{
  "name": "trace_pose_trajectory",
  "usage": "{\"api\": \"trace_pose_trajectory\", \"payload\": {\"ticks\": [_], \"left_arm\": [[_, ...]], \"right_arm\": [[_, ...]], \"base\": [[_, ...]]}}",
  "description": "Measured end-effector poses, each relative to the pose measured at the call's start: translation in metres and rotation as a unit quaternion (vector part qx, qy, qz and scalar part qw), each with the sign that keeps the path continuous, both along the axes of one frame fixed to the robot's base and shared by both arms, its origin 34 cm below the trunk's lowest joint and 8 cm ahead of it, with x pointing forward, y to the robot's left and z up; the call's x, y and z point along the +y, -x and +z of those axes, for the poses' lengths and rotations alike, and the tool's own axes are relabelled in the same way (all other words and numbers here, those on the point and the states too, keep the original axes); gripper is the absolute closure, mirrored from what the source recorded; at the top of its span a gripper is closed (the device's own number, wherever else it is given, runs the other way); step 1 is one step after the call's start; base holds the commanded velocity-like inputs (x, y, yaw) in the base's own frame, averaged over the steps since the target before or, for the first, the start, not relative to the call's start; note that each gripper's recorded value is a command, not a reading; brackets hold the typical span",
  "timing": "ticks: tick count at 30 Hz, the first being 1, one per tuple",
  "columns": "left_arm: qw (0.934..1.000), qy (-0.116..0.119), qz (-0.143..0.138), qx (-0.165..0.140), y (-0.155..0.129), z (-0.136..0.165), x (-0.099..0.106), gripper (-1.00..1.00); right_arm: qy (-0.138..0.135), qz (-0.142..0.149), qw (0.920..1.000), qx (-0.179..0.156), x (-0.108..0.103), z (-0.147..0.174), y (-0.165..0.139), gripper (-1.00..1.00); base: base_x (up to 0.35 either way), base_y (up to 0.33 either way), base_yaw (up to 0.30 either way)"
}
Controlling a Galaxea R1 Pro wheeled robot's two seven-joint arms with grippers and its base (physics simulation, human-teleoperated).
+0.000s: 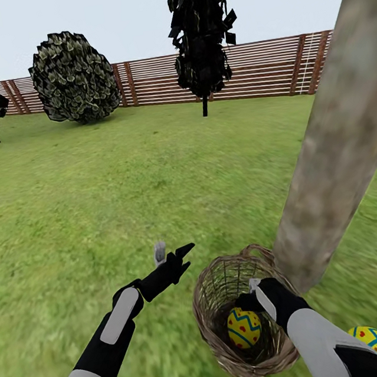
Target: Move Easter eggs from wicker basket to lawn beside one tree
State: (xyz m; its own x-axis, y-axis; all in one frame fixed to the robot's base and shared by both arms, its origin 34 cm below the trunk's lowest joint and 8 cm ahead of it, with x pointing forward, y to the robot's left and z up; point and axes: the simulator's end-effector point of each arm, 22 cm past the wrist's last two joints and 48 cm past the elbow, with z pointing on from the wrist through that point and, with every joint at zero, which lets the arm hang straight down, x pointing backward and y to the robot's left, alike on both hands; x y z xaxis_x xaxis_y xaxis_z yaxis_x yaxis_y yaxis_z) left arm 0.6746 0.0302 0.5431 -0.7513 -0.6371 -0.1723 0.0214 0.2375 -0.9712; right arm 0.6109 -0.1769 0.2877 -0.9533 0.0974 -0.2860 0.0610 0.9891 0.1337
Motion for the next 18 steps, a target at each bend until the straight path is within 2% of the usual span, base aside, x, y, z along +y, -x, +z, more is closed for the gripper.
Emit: {"api": "trace_pose_trajectory", "payload": {"ticks": [5, 7, 10, 14, 18], "left_arm": [[1.0, 0.0, 0.0, 0.002, 0.003, -0.012, 0.0, -1.0], [1.0, -0.001, 0.0, 0.006, 0.002, -0.017, 0.001, -1.0], [0.9998, 0.007, 0.012, 0.011, 0.004, -0.023, 0.013, -1.0], [0.9994, 0.005, 0.024, 0.023, 0.006, -0.032, 0.018, -1.0], [0.999, 0.007, 0.036, 0.025, 0.002, -0.033, 0.026, -1.0]], "right_arm": [[0.0, -0.001, 1.0, -0.005, 0.001, -0.01, 0.001, -1.0], [0.0, -0.004, 0.9997, -0.024, 0.001, -0.012, -0.007, -1.0], [-0.009, -0.01, 0.9993, -0.034, 0.003, -0.001, -0.021, -1.0], [-0.013, -0.008, 0.9981, -0.061, 0.004, 0.015, -0.043, -1.0], [-0.013, -0.008, 0.9969, -0.078, 0.003, 0.032, -0.062, -1.0]], "base": [[0.0, 0.0, 0.0], [0.0, 0.0, 0.0], [0.0, 0.0, 0.0], [0.0, 0.002, 0.0], [0.049, 0.15, 0.0]]}}
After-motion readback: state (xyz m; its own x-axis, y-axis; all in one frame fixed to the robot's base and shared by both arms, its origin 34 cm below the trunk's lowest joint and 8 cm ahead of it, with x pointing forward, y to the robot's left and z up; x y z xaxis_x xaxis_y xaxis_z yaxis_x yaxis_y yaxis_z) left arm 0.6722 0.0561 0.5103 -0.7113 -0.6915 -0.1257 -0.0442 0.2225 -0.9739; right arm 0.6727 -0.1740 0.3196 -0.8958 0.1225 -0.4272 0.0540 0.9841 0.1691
